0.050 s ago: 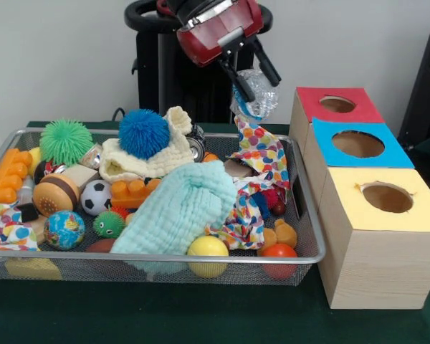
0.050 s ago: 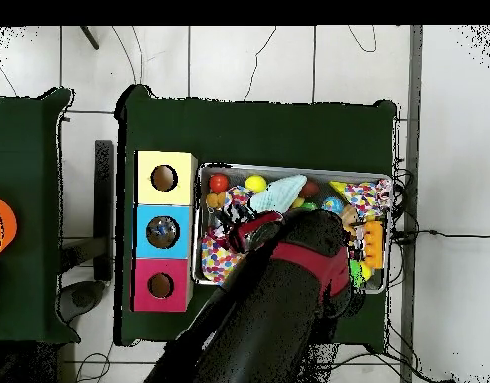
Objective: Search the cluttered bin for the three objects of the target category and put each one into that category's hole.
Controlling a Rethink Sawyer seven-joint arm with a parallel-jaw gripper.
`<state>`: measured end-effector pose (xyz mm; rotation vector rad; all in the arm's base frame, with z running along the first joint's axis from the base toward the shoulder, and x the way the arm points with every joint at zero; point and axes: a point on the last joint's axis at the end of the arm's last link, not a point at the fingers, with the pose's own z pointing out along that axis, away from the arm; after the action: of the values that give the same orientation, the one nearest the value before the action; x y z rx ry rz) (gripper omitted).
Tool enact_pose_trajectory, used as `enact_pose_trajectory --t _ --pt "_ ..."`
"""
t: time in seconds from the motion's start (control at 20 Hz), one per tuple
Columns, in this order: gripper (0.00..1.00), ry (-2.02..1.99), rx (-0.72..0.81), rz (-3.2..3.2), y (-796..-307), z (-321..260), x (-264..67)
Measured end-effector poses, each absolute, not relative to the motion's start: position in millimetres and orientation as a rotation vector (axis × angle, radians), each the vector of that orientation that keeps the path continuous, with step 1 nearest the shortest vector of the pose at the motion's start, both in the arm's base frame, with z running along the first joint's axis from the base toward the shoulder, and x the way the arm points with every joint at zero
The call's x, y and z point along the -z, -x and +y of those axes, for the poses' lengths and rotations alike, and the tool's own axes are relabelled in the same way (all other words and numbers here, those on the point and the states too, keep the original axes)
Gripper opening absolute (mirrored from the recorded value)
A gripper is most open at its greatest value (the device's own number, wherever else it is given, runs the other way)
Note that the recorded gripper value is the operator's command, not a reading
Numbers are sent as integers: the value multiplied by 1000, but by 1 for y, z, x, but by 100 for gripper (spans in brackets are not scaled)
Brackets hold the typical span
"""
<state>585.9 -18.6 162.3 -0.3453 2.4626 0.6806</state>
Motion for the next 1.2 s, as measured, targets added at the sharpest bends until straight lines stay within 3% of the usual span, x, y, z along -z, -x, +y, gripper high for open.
enact_pose_trajectory --t 0.7,1.2 --pt "0 346 -735 2472 -603 32 -169" --pt "0 279 -684 2501 -629 57 -157"
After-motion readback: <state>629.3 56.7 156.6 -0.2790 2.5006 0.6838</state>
